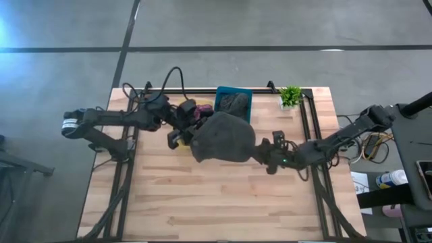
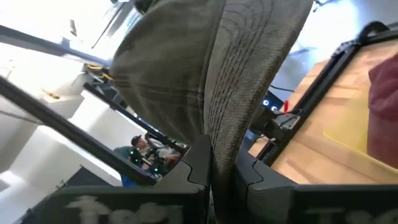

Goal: Pick & Place hat
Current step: Put the gray cap into the blue bin

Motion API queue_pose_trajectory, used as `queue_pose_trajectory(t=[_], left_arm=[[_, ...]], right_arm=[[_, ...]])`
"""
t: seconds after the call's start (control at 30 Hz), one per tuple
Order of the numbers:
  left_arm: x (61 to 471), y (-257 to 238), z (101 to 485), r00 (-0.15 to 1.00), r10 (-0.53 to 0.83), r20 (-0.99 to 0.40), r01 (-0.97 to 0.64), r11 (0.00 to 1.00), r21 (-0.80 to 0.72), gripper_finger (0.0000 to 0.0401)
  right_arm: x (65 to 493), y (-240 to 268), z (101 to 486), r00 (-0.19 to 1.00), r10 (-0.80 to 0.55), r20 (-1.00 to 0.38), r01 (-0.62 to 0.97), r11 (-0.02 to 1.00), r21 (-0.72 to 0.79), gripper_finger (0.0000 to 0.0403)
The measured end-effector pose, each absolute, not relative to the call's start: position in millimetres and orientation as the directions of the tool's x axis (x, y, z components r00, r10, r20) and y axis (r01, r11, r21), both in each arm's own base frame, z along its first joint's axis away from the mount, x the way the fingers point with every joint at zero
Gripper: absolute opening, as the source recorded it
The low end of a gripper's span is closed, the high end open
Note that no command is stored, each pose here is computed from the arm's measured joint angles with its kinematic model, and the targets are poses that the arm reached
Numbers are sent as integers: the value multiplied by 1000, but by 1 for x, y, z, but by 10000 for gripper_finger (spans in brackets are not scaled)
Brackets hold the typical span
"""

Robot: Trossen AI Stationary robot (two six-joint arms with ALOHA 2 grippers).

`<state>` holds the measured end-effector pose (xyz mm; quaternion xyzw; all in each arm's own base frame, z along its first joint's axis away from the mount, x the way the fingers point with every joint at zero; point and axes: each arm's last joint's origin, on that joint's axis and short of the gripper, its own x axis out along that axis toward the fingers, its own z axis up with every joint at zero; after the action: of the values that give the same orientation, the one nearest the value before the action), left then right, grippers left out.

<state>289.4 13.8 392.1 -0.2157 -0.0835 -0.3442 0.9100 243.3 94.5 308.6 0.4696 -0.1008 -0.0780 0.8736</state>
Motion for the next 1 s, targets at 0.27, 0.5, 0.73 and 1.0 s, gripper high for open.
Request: queue_pose_trajectory(t=[0.27,0.5,0.73,1.0], left_arm=[[287,21,390,717,-639,279,695,621,-362,133],[287,28,389,735,-623,269,674,624,-396,133],[286,27,388,717,-647,258,684,584,-437,133],[290,28,379,752,-630,193,627,594,-505,133]], right_arm=[[259,95,303,969,-234,81,59,534,844,13],[258,95,304,967,-242,78,68,539,839,34],[258,94,305,967,-243,79,67,542,838,132],[257,96,303,982,-179,52,52,534,844,209]])
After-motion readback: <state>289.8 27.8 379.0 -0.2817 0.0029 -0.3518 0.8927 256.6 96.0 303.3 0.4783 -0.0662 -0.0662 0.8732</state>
